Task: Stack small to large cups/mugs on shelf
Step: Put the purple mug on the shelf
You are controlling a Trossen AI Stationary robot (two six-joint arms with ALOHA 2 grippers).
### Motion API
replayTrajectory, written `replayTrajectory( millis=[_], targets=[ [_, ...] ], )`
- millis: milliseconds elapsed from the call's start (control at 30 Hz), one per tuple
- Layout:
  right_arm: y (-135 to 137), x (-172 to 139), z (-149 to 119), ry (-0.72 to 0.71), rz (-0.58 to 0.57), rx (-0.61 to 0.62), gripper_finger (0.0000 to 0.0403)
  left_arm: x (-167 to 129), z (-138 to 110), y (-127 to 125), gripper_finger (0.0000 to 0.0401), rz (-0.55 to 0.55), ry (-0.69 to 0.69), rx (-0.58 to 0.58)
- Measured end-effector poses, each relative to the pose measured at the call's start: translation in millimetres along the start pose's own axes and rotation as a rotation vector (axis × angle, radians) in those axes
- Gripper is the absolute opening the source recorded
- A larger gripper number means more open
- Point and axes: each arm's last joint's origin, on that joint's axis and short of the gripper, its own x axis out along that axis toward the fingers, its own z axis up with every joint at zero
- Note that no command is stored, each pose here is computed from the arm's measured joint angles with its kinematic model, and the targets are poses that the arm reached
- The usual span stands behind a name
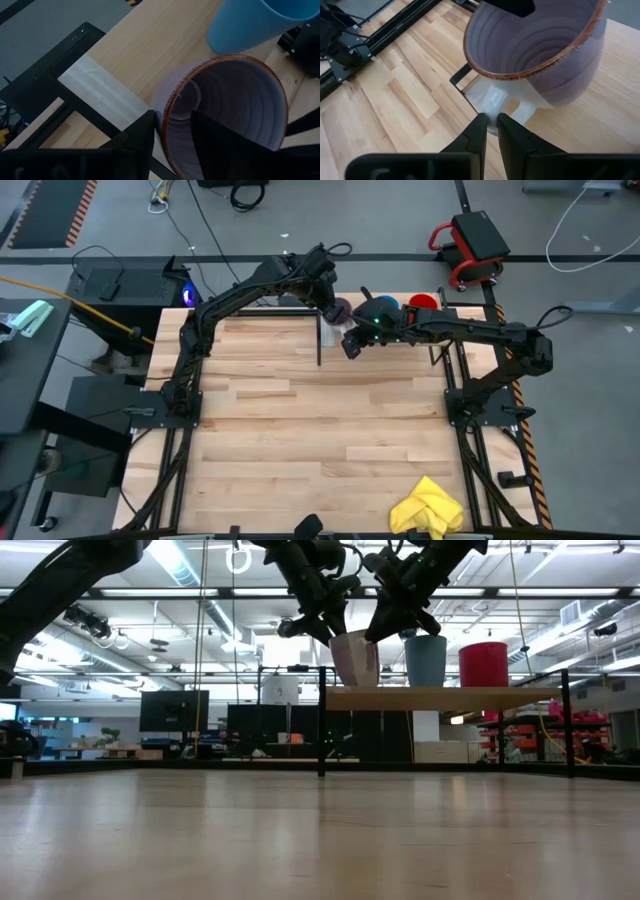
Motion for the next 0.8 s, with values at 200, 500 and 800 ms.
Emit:
replayTrajectory(
  millis=[200, 500, 800],
  targets=[
    [-1.3, 0.1, -0.6, 0.009, -0.009, 0.014, 0.005, 0.0, 0.1, -0.1, 0.0141, -0.001, -0.001, 0.0],
    [-1.2, 0.0, -0.6, 0.008, -0.009, 0.014, 0.005, 0.0, 3.4, -1.1, 0.0142, -0.01, -0.036, 0.004],
    [-1.1, -0.8, 2.0, -0.014, -0.005, 0.02, 0.005, 0.3, 3.3, -1.7, 0.0153, -0.015, -0.035, 0.004]
  ],
)
